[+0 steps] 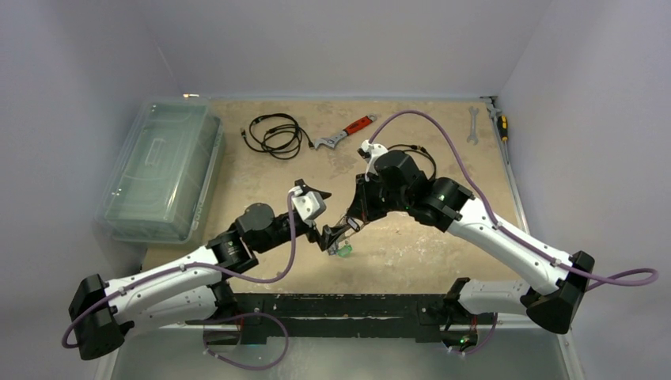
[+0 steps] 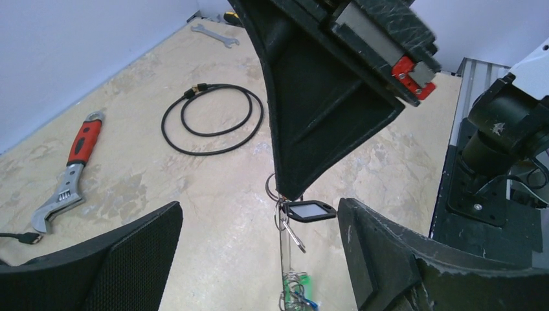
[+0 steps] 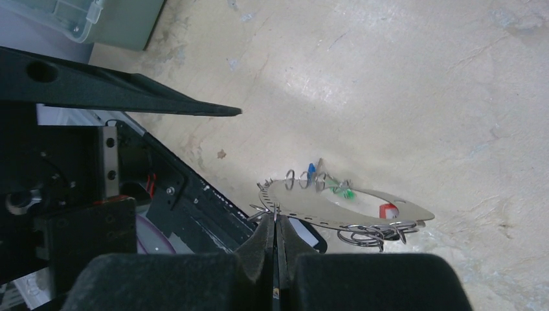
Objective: Put the keys on the keyring
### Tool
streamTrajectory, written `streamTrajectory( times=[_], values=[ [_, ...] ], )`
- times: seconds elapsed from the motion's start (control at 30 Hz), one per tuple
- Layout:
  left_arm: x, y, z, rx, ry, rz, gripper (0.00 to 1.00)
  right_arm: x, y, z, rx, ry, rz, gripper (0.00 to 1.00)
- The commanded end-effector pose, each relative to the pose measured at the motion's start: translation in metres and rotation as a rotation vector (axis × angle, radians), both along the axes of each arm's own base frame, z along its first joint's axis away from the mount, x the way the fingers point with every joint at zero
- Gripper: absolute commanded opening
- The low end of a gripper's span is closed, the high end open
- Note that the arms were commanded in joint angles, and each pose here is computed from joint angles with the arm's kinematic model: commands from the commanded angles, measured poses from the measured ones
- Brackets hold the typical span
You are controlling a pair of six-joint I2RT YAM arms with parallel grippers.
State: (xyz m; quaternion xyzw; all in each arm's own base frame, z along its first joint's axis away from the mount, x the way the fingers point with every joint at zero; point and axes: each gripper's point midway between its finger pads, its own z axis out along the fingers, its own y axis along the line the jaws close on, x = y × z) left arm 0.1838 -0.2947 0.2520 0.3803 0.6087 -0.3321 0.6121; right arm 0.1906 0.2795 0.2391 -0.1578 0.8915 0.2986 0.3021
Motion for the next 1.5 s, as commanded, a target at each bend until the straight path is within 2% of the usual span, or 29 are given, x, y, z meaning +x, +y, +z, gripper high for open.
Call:
streamTrajectory(
  times=[0.0,0.2,0.4,0.53,0.6,0.7,0.9,1.07,1.17,1.3,1.47],
  values=[
    [0.004,-0.012,0.002,-0.047,-0.002,-0.009,0.87,-0.002,0.004,0.04,0.09,-0.078,0.04,0.0],
    [0.001,-0.025,-0.011,-0.03,0.045,-0.056,0.78,-0.003,0.001,0.042,0.088,-0.087,0.042,0.0],
    [-0.006,-0.022,-0.015,-0.044,0.0,-0.086,0.68,-0.007,0.001,0.043,0.09,-0.085,0.066,0.0],
    [-0.006,-0.022,-0.017,-0.061,-0.013,-0.09,0.55,-0.01,0.003,0.044,0.095,-0.08,0.088,0.0],
    [-0.004,-0.022,-0.018,-0.051,-0.035,-0.086,0.54,-0.012,0.003,0.046,0.1,-0.078,0.097,0.0],
    [-0.001,-0.022,-0.018,-0.056,-0.044,-0.068,0.53,-0.015,0.005,0.048,0.11,-0.075,0.113,0.0],
    [-0.006,-0.022,-0.005,-0.123,-0.036,-0.084,0.76,-0.017,0.006,0.045,0.111,-0.068,0.126,0.0],
    [-0.011,-0.022,0.008,-0.187,0.003,-0.097,0.81,-0.015,0.005,0.045,0.108,-0.074,0.117,0.0],
    [-0.015,-0.022,0.014,-0.215,0.022,-0.113,0.81,-0.015,0.004,0.044,0.104,-0.075,0.115,0.0],
    [-0.012,-0.025,0.005,-0.178,0.044,-0.104,0.66,-0.016,0.004,0.046,0.11,-0.077,0.119,0.0],
    [-0.007,-0.028,-0.008,-0.129,0.045,-0.092,0.57,-0.017,0.003,0.049,0.112,-0.08,0.123,0.0]
  ],
)
